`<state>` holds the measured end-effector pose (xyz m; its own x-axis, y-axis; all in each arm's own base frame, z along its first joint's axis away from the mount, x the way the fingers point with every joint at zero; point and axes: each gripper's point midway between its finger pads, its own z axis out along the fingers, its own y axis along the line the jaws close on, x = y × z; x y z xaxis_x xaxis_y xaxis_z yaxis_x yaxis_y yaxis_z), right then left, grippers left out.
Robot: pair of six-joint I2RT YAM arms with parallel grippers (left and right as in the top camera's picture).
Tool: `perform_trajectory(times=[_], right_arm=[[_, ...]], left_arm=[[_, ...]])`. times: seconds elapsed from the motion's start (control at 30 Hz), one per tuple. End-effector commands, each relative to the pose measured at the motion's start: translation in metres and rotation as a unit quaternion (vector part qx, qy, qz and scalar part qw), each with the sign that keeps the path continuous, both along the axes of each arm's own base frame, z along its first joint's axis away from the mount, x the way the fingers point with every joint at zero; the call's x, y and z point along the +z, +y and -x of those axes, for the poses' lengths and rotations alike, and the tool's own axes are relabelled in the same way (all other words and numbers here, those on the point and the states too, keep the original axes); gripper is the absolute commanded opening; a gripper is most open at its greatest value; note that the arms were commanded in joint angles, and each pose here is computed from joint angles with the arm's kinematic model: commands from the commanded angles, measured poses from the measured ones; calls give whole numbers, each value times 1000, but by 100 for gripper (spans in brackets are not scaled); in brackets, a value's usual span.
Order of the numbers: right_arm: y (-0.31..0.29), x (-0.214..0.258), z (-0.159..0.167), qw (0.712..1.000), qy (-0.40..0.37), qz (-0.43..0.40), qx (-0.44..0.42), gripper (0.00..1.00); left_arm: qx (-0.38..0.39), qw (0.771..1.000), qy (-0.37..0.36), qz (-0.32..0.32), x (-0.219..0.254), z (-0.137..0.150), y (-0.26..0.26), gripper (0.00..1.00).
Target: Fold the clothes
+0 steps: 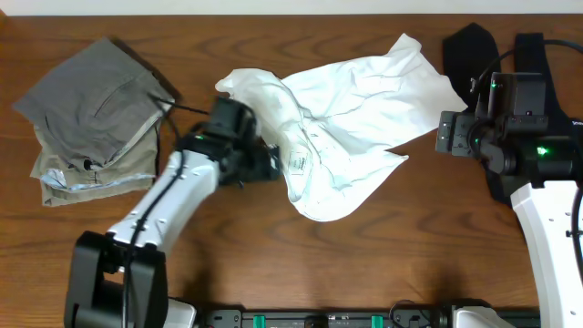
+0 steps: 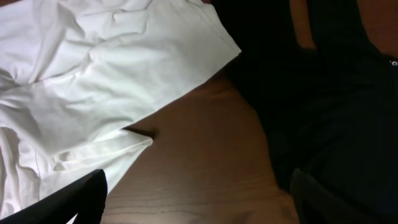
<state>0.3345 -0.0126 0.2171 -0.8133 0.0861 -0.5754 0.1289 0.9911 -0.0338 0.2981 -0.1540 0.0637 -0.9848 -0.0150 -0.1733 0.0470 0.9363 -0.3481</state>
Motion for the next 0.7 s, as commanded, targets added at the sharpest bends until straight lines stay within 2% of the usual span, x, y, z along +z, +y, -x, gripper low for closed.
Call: perform_trajectory(times=[0.0, 0.17, 0.37, 0.5, 0.67], right_arm=[[-5, 7, 1, 1000, -9, 3, -12, 93], [-5, 6, 1, 1000, -8, 7, -9, 93], [-5, 6, 1, 1000, -6, 7, -9, 93], [-5, 5, 2, 1000, -4, 7, -9, 93], [-5, 5, 2, 1000, -5, 7, -9, 93]], left_arm=[[-8, 999, 33, -15, -4, 22, -13, 98], [-29, 998, 50, -17, -6, 43, -36, 100], [-53, 998, 33, -1, -17, 55, -66, 94], [-28, 999, 42, 2, -25, 59, -73, 93], [44, 997, 60, -29, -39, 60, -59, 94]])
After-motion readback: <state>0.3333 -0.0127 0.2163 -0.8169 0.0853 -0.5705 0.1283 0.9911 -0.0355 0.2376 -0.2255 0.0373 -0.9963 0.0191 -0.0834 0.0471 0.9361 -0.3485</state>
